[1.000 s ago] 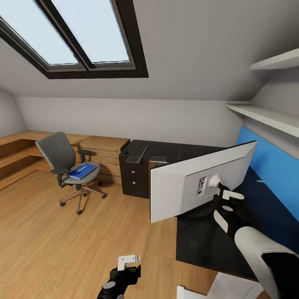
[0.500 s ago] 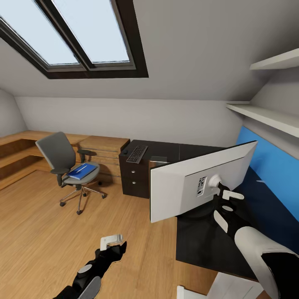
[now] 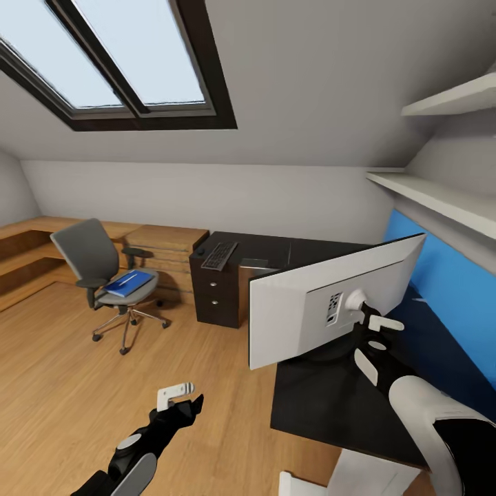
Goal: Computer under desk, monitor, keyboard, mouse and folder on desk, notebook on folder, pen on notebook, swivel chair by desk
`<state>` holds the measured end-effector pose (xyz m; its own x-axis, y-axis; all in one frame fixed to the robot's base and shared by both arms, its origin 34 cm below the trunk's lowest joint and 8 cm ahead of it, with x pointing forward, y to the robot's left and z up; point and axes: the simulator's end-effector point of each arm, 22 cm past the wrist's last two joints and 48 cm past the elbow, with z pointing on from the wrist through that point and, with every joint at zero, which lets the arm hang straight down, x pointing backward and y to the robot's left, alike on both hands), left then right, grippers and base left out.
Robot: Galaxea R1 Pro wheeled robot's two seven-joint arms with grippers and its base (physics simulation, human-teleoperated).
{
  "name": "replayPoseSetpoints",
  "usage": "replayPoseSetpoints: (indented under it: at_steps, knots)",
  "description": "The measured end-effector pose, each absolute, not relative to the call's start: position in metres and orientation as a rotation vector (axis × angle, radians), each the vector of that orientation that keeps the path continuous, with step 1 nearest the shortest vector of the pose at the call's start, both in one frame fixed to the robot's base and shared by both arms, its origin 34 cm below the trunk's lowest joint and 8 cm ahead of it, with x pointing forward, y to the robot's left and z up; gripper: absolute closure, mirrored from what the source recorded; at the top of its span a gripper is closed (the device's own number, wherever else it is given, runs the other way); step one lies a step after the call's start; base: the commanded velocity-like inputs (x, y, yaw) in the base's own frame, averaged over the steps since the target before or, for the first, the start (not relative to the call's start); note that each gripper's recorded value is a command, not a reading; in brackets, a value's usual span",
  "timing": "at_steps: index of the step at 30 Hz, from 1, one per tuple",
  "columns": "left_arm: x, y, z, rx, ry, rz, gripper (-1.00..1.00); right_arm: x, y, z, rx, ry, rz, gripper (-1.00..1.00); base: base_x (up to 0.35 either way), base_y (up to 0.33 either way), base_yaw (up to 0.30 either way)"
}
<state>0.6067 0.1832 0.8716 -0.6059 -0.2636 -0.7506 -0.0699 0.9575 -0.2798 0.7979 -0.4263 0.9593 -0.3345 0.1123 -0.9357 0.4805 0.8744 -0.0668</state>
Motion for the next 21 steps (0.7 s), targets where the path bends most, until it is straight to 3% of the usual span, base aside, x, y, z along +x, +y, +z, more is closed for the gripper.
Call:
replayPoseSetpoints:
  at_steps: [14,21]
  knots:
    - [0.6056,0.1842,0.8687,-0.234,2.221,-0.273,-1.00,0.7977,-0.4263,0.9593,0.440,1.895,-0.399,1.00,0.005,-0.327,0.000]
    - [0.6040,0.1864,0.8640,-0.236,2.231,-0.265,-1.00,0.7978,-0.4258,0.9591,0.440,1.895,-0.398,1.00,0.010,-0.081,0.000]
